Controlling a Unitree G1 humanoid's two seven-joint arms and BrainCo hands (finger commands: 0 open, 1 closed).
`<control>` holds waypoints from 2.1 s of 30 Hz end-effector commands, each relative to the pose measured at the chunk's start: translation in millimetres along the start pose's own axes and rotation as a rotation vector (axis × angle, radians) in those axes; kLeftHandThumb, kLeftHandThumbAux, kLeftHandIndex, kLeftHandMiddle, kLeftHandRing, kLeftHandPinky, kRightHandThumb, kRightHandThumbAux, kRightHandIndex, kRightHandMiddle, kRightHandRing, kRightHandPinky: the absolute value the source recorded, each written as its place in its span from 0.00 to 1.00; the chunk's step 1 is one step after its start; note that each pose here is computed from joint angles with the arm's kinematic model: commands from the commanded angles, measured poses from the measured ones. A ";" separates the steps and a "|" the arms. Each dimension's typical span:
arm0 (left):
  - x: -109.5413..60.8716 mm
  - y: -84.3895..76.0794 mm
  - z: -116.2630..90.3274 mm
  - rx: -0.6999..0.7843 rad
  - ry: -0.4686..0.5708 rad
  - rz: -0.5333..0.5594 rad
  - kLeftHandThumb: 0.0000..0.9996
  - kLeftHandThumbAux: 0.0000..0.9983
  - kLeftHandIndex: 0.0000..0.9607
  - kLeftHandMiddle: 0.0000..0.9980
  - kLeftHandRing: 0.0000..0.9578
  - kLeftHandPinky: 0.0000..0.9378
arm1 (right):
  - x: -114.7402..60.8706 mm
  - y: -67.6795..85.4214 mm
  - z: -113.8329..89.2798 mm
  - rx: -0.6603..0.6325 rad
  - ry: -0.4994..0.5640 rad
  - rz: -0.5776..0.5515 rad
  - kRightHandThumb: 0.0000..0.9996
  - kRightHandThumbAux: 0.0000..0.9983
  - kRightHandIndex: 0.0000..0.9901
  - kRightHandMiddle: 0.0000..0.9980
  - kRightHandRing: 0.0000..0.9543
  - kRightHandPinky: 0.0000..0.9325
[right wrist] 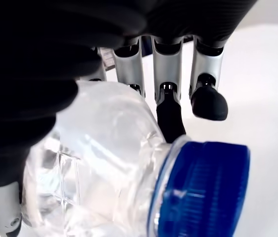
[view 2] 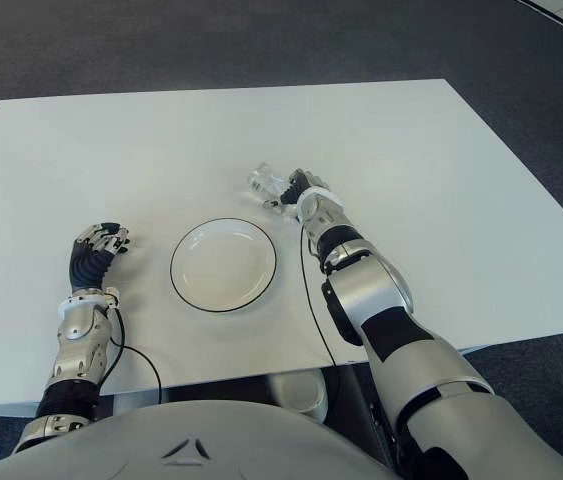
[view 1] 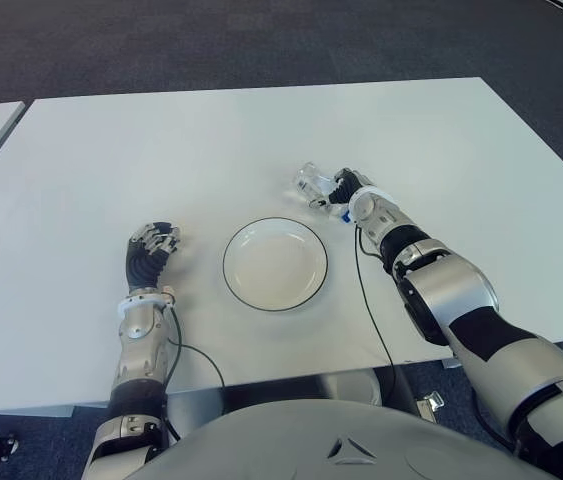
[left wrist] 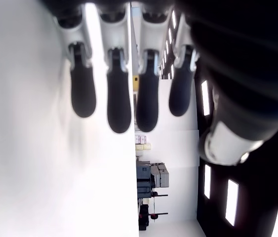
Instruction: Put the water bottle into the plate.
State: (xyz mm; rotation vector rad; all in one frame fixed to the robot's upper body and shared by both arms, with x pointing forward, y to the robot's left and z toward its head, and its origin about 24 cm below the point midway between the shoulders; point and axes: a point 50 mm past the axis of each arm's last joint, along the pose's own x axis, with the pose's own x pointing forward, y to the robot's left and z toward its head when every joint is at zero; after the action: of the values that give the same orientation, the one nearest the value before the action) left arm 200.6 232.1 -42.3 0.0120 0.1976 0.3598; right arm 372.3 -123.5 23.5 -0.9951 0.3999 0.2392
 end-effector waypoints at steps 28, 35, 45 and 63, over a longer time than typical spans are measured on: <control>-26.1 0.5 -54.5 -0.002 0.317 0.018 0.84 0.68 0.44 0.47 0.54 0.53 | -2.7 21.0 -13.5 0.537 0.108 0.117 0.70 0.73 0.44 0.76 0.79 0.83; -25.1 -0.3 -55.1 -0.006 0.319 0.017 0.84 0.68 0.44 0.47 0.54 0.54 | -0.9 11.4 -0.5 0.632 0.042 0.069 0.70 0.72 0.44 0.77 0.80 0.84; -24.9 -2.2 -55.0 0.004 0.316 0.007 0.84 0.68 0.45 0.47 0.55 0.54 | 0.0 -5.4 22.8 0.635 -0.110 0.032 0.71 0.72 0.44 0.80 0.84 0.87; -25.3 -4.6 -55.2 -0.004 0.320 0.009 0.84 0.68 0.43 0.47 0.54 0.53 | -31.3 -16.6 63.7 0.454 -0.673 -0.122 0.71 0.72 0.44 0.88 0.91 0.95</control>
State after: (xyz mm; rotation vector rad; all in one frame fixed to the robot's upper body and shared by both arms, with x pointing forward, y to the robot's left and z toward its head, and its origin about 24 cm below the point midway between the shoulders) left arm 209.8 230.1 -41.1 0.0047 0.1912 0.3565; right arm 373.4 -87.4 69.5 -0.4396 -0.0763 0.3026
